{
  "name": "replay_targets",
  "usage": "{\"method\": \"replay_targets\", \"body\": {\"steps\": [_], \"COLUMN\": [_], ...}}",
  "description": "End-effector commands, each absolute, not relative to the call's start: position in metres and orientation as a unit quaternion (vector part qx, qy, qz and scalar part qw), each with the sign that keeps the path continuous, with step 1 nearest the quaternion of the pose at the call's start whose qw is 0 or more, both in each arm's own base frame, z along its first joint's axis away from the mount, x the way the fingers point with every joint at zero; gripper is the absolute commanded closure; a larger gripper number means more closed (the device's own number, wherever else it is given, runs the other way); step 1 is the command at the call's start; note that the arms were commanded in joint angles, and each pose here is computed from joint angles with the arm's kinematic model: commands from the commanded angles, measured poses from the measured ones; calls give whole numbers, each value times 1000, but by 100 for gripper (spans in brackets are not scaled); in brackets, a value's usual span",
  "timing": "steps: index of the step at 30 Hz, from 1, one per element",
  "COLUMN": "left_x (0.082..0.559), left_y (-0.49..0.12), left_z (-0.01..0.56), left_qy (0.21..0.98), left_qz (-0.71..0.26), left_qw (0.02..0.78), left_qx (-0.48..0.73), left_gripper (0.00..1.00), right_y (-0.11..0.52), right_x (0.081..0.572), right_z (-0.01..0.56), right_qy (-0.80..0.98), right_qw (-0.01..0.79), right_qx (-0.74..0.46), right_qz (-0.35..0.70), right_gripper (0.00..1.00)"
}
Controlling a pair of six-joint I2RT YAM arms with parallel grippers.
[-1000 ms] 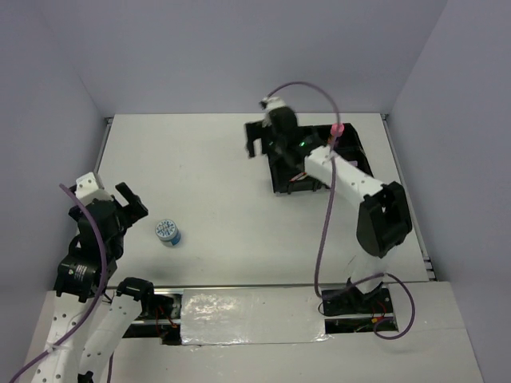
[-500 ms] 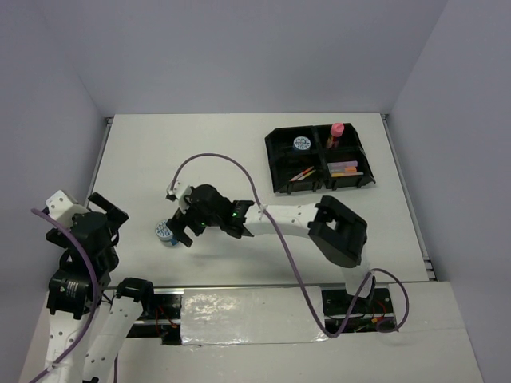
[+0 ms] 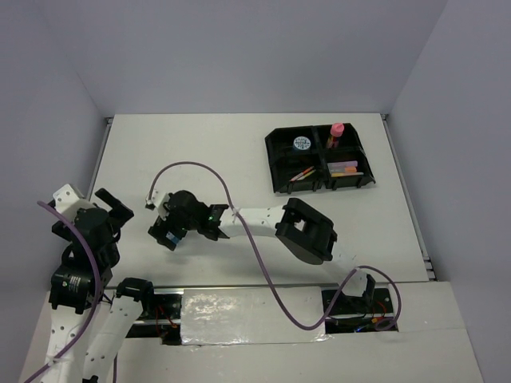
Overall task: Sort the stationery into containers
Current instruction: Pick up the stationery from the center of the board.
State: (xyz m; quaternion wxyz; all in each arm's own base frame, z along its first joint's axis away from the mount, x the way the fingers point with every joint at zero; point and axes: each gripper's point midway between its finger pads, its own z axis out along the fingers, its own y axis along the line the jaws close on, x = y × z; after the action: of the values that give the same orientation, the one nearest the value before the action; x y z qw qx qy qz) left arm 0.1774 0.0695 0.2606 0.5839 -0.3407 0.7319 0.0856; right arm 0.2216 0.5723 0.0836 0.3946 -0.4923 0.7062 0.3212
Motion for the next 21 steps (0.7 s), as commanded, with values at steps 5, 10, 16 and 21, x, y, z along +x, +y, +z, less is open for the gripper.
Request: {"method": "replay_targets", "body": {"steps": [5,10,16,21], "left_x": [185,190,214,237], "left_y": [66,62,37,27], "left_z": [268,269,271,269], "left_qy": [728,734,764,781], "left_qz": [77,70,30,16], "left_qw": [597,599,597,586], "left_qx": [-327,-312,-245,-214], "left_gripper": [1,1,1,1], "right_y": [581,575,513,409], "right_x": [225,225,275,365], "right_z": [67,94,183,229], "right_qy": [711,695,691,744], "right_qw": [403,438,559,594], "right_qx": [-491,-471,-358,-230], "right_qz": [301,321,286,201], "right_gripper": [37,74,100,100]}}
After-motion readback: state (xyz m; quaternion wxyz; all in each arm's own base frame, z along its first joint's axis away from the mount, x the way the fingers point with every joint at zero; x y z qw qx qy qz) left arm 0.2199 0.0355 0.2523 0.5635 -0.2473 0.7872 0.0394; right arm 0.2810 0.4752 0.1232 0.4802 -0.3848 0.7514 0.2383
